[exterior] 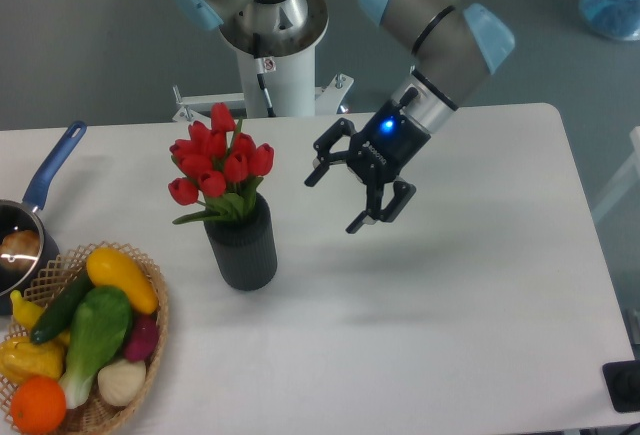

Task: Pick up the flowers from the vase
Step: 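Lower the open gripper onto the tulip stems above the vase rim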

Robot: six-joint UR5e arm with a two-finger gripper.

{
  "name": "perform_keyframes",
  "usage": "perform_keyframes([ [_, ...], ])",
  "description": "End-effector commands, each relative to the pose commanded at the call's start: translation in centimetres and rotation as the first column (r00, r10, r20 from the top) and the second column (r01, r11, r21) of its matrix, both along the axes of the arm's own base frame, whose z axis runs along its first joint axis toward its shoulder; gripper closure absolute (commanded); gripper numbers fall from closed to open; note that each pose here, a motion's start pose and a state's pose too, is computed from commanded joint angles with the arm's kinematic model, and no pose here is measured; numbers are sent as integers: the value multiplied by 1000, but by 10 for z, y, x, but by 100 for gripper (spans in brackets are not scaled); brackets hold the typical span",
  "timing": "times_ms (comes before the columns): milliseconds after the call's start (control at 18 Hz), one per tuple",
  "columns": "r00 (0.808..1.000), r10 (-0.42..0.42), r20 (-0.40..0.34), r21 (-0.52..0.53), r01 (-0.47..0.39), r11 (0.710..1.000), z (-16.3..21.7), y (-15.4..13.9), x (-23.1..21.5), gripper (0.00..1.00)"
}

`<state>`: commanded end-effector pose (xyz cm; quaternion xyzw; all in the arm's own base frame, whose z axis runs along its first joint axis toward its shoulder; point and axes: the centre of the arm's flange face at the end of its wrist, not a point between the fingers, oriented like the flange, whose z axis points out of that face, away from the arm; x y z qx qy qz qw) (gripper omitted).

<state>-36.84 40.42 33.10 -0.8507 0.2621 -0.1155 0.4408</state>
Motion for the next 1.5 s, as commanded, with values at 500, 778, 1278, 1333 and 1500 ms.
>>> perform_keyframes([
  [500, 996, -87, -22, -126, 83, 989, 9, -7, 23, 0],
  [778, 991, -137, 11, -159, 137, 978, 7, 5, 43, 0],
  [1278, 983, -178, 41, -158, 182, 970, -3, 14, 69, 0],
  [1333, 983, -177, 47, -155, 182, 971, -4, 15, 70, 0],
  [1500, 983, -173, 57, -132, 179, 975, -3, 17, 72, 0],
])
